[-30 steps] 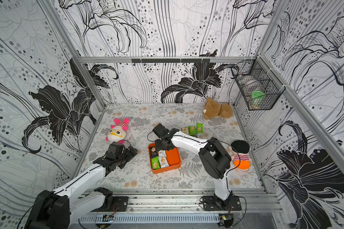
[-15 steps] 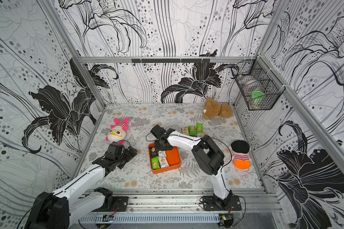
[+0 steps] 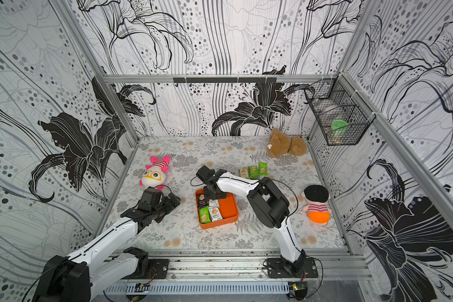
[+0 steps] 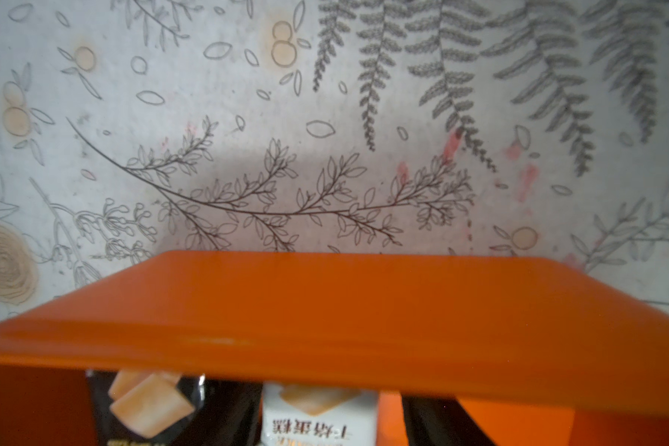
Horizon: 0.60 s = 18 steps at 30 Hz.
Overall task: Take the cookies out of the storage box
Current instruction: Pick up the cookie from the storage box.
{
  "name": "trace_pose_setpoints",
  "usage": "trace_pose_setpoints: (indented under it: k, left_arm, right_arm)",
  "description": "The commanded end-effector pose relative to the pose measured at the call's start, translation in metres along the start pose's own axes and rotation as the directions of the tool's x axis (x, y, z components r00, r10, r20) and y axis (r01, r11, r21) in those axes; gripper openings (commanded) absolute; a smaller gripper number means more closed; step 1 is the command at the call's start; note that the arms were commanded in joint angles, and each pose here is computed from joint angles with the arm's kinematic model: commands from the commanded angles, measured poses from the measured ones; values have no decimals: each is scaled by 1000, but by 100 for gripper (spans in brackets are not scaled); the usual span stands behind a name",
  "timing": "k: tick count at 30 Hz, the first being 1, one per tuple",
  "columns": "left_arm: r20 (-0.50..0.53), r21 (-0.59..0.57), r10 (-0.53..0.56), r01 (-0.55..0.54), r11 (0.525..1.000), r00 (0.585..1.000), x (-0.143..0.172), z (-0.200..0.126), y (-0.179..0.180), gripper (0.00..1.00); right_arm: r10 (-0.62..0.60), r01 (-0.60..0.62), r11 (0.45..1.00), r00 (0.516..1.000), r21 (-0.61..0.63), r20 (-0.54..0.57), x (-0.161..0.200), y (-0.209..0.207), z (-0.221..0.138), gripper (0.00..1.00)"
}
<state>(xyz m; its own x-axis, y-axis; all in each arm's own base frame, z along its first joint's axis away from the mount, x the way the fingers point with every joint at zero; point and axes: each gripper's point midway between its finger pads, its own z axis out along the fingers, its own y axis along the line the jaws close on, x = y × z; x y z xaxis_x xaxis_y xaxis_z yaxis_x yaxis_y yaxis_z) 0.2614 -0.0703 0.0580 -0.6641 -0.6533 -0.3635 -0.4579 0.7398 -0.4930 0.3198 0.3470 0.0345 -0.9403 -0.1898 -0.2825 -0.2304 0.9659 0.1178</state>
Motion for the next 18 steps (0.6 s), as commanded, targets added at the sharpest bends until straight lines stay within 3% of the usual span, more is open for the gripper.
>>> trace_pose_setpoints:
  k: [1,7,18]
  left_arm:
    - [25,-2,23,-23,1000,999,-8,-2,-3,97]
    - [30,0,19,-19,1000,999,-10,-2,-5,97]
    - [24,1,8,-8,1000,1000,-10,-2,-6,97]
  right_arm:
    - [0,0,999,1000,34,-15,3,-3,3,60]
    - [-11,12,999,999,30,-32,3,1,9,58]
    - [-39,39,999,999,26,-4,-2,0,-2,42]
